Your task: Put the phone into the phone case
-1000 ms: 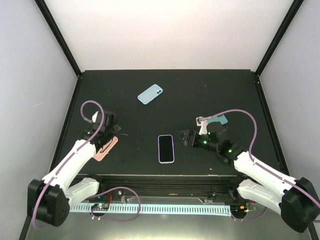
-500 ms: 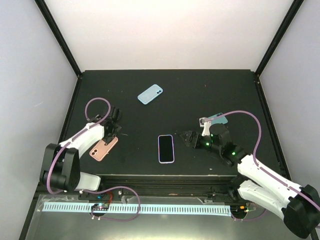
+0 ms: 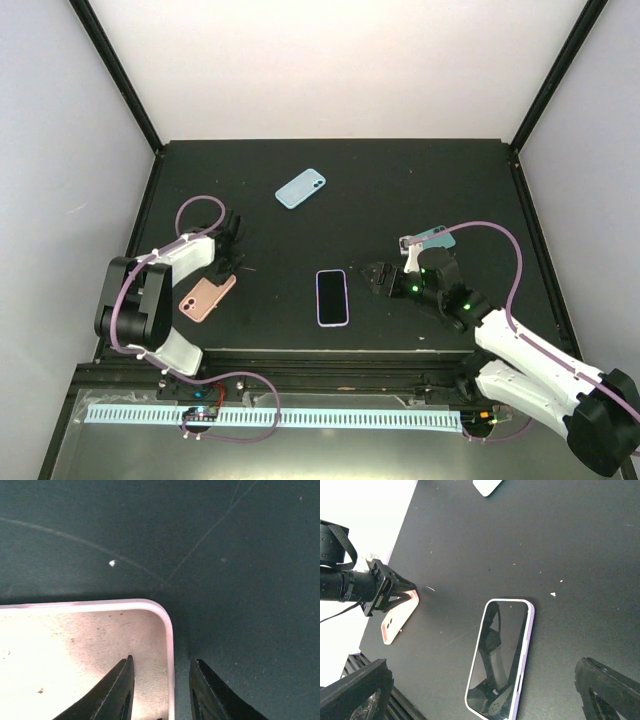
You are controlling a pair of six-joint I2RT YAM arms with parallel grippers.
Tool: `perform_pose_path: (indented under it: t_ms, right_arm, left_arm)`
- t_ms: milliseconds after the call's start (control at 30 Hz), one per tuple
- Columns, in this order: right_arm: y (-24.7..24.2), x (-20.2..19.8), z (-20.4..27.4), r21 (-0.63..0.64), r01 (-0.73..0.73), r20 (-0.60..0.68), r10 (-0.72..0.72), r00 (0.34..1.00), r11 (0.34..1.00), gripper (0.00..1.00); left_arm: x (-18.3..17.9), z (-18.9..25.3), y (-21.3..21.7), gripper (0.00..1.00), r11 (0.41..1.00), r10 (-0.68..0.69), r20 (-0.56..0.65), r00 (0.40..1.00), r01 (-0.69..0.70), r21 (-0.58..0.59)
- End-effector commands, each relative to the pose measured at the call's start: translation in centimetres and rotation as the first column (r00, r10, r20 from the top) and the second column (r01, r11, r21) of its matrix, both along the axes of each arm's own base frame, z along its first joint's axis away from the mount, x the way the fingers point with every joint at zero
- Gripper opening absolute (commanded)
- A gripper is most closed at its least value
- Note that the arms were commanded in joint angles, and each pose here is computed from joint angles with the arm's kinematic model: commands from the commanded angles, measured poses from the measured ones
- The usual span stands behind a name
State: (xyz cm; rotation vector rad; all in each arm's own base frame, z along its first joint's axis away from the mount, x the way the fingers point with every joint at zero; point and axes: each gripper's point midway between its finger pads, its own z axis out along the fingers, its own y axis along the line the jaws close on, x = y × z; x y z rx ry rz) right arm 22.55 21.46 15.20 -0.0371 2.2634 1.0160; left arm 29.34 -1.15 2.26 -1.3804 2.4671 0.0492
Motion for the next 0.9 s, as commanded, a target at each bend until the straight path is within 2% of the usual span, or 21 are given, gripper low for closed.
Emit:
perform_pose_path:
  t_ms: [0, 200, 367, 467, 667, 867]
  right_arm:
    - [0.0, 0.8, 1.0, 0.007, 0.015, 0.034, -0.015, 0.999, 1.0, 1.0]
    - [0.3, 0.9, 0.7, 0.007, 0.007, 0.021, -0.007, 1.0, 1.0, 1.0]
    - [0.3, 0.9, 0.6, 0.002, 0.01, 0.02, -0.01, 1.0, 1.0, 1.0]
    - [0.2, 1.0, 0.9, 0.0, 0.014, 0.026, -0.014, 1.0, 1.0, 1.0]
    - [-0.2, 1.1, 1.5, -0.01, 0.028, 0.048, -0.027, 0.998, 1.0, 1.0]
    - [-0.8, 0.8, 2.0, -0.021, 0.04, 0.063, -0.038, 0.997, 0.999, 1.0]
  left_arm:
    - [1.9, 0.3, -0.5, 0.32, 0.999, -0.031, 0.027, 0.999, 0.031, -0.017]
    - [1.6, -0.7, -0.3, 0.32, 1.0, -0.028, -0.019, 0.999, 0.028, -0.007]
    - [0.9, -1.3, -0.6, 0.15, 0.999, -0.046, -0.042, 0.998, 0.045, -0.028]
    - [1.8, -1.1, -2.1, 0.02, 0.987, -0.134, 0.001, 0.991, 0.134, -0.087]
    - [2.6, -0.1, -4.9, 0.01, 0.937, -0.304, 0.082, 0.949, 0.314, -0.155]
    - [2.5, 2.1, -8.5, 0.01, 0.84, -0.503, 0.192, 0.842, 0.53, -0.121]
